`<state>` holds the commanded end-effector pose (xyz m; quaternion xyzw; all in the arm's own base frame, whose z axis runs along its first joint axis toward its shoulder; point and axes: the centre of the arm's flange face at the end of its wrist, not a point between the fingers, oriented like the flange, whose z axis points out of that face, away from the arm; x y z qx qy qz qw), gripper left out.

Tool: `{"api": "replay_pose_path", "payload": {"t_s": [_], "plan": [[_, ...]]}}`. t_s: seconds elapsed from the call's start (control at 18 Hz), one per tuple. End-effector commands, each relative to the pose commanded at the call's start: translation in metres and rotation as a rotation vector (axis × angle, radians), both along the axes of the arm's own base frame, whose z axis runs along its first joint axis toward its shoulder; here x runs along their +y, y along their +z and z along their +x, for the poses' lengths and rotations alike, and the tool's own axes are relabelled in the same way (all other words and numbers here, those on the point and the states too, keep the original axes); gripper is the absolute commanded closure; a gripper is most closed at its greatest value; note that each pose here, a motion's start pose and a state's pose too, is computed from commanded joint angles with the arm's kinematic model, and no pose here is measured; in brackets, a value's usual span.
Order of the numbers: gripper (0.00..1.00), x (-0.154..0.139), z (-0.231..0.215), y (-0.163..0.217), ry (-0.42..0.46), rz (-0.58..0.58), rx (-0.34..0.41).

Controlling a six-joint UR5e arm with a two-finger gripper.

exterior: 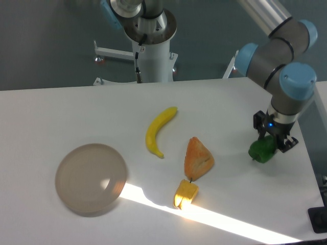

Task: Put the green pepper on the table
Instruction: 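Carry the held green pepper up and across the table with the gripper, then lower the green pepper onto the table surface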

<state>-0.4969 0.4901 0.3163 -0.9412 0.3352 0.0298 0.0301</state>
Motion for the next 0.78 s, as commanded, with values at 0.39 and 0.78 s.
{"api": "replay_pose_path", "payload": {"t_s": [0.39,0.78], "plan": [[0.56,-0.029,0.053,-0.034,-0.003,0.089,-0.025],[0.56,-0.041,0.077,-0.038,-0.006,0.100,-0.043]]}}
